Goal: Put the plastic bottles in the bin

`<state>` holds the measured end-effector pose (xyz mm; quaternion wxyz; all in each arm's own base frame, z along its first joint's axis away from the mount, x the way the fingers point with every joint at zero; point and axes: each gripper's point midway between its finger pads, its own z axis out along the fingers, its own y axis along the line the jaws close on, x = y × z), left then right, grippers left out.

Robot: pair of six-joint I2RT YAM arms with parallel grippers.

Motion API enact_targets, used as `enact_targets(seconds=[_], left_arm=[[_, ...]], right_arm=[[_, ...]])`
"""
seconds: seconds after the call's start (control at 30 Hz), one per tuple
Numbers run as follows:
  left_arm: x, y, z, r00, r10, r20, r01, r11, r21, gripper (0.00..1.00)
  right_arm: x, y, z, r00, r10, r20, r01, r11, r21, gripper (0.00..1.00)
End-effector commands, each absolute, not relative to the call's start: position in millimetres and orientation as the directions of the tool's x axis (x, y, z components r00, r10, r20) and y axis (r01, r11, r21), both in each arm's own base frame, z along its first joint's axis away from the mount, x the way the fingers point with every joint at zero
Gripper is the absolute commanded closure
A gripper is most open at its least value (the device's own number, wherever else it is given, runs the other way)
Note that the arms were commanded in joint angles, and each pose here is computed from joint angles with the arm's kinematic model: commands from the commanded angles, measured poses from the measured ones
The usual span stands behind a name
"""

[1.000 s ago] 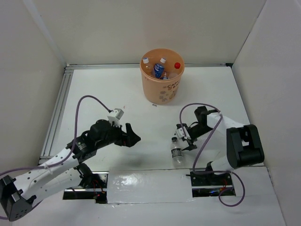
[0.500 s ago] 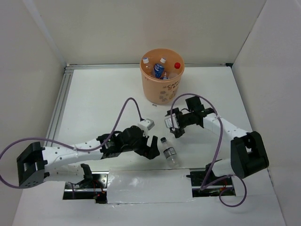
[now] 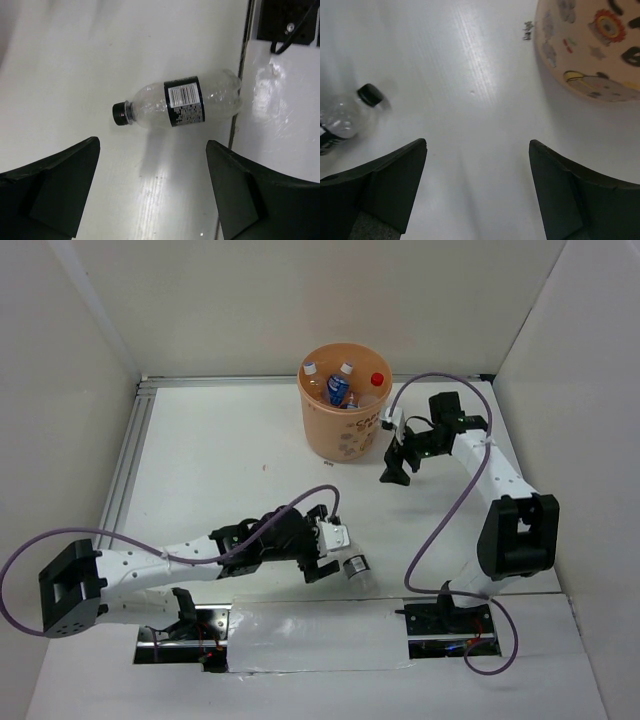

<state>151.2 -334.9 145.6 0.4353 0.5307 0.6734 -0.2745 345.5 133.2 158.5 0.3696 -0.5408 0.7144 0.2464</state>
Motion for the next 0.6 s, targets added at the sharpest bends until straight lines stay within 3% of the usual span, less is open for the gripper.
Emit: enact_targets(seconds=[0.0,0.13,0.33,0.57], left_arm=[[152,-343,142,0.184,0.514,-0.838,0.962,0.082,0.262,0.00],[148,-344,127,0.332,0.530,-0.780,0.933,-0.064,0.354,0.00],[165,-363,133,0.555,0.454,-0.697,0.817,-0.144,0.558,0.00],[176,-399,116,0.648,0.410,-0.642,0.754,-0.223,0.618,0.00]], right_arm=[[309,140,175,-0.269,-0.532,-0.803,-0.941,0.322,0.102,0.10],[298,138,176,-0.267,-0.539,-0.799,-0.940,0.327,0.094,0.10],[290,136,181,-0.258,-0.534,-0.805,-0.936,0.343,0.073,0.09],[291,125,190,-0.259,-0.505,-0.823,-0.923,0.381,0.057,0.09]])
